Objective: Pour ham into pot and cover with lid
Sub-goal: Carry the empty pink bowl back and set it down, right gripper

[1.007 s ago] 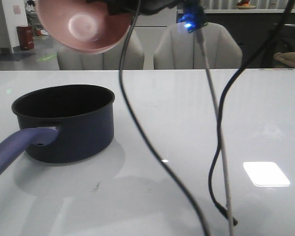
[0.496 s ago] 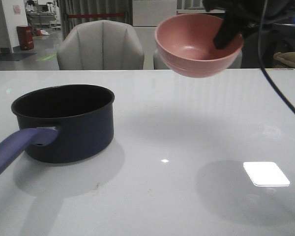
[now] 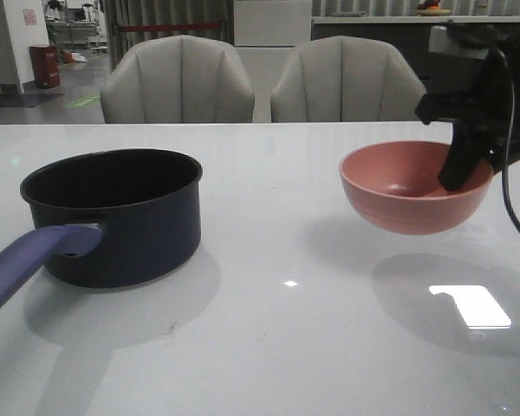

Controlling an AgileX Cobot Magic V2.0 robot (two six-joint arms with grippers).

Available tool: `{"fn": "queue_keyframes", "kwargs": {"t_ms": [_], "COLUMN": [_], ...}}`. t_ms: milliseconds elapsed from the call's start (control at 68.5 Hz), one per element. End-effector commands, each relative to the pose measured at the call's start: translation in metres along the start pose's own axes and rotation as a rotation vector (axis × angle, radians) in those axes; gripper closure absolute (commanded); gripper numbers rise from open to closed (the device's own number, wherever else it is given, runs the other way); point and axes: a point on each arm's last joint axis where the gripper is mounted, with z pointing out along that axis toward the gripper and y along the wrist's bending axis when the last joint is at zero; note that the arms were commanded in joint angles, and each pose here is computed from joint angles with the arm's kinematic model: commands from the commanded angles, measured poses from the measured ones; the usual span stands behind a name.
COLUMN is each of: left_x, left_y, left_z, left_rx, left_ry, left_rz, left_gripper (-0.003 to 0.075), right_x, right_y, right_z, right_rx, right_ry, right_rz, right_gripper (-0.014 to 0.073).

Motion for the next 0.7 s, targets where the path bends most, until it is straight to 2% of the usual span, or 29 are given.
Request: {"fn": "queue_keyframes", "kwargs": {"t_ms": [0,73,379,511,686], "left_x": [-0.015,-0.015,-0.015,-0.015,-0.015], "left_y": [-0.001,-0.001,-0.001,-0.001,-0.001], "left_z": [0.000,0.000,0.000,0.000,0.000], "left_rx": [0.008,0.008,0.008,0.008,0.008], "left_ry": [-0.090,-0.090,-0.090,-0.090,-0.090], "left_rz": [-0.004,-0.004,-0.004,-0.004,-0.004], "left_gripper": [0.0095,0.0095,0.0095,0.0095,0.0095], "right_x": [-0.012,-0.012,-0.016,-0.025,-0.029], "right_y": [0.000,-0.002,-0.003,0.003,0.015], "right_z": [-0.014,-0.009,-0.011,-0.034,-0.093], "right_rx": [0.008,0.010,0.024,0.021,0.031], "right_ry": [-0.082,-0.075,-0.054,-0.084,-0.243], "right_rz": [0.000,0.003,-0.032,-0.058,-0.109], "right_gripper": [0.0466,0.0445,0.0183,0.0171,0.0174]}}
